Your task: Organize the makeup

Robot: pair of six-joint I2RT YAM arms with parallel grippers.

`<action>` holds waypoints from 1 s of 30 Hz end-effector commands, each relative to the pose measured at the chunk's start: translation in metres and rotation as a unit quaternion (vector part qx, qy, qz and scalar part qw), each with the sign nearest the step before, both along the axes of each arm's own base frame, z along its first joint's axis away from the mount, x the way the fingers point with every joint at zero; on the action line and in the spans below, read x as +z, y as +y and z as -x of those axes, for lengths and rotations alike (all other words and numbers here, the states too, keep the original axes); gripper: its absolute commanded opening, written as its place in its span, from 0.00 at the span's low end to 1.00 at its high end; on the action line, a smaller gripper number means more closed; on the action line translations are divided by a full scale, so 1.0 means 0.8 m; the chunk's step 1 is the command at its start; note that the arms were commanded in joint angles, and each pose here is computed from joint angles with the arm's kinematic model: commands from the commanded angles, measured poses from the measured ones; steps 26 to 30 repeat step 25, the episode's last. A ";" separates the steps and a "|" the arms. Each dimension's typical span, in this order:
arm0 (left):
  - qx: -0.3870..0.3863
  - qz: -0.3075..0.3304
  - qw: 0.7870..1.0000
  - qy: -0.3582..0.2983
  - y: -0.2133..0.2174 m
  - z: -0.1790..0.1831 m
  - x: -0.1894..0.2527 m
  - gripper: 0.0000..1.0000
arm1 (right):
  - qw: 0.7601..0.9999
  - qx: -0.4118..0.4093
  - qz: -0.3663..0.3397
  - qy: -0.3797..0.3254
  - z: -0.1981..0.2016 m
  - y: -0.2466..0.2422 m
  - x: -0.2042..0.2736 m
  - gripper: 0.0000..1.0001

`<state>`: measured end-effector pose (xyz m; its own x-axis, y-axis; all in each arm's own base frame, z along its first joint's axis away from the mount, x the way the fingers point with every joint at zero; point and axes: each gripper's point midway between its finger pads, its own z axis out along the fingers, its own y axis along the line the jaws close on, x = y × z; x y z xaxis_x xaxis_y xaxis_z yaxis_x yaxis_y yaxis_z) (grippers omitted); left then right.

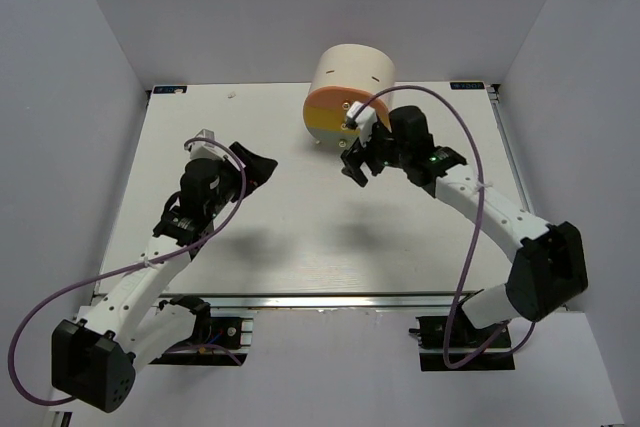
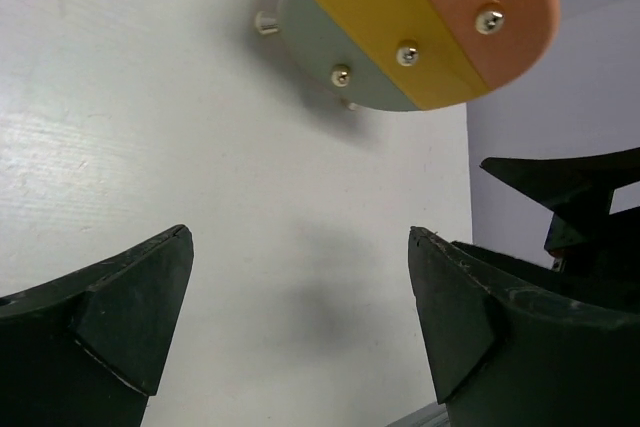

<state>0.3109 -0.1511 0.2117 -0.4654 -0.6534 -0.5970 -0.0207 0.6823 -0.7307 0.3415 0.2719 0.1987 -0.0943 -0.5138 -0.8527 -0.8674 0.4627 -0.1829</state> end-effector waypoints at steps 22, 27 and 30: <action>-0.063 -0.025 0.982 -0.176 -0.017 -0.009 0.114 0.98 | 0.957 -0.270 -0.105 0.012 -0.016 -0.126 0.083 0.89; -0.065 -0.030 0.981 -0.178 -0.017 -0.010 0.113 0.98 | 0.949 -0.297 -0.103 0.002 -0.023 -0.138 0.083 0.89; -0.065 -0.030 0.981 -0.178 -0.017 -0.010 0.113 0.98 | 0.949 -0.297 -0.103 0.002 -0.023 -0.138 0.083 0.89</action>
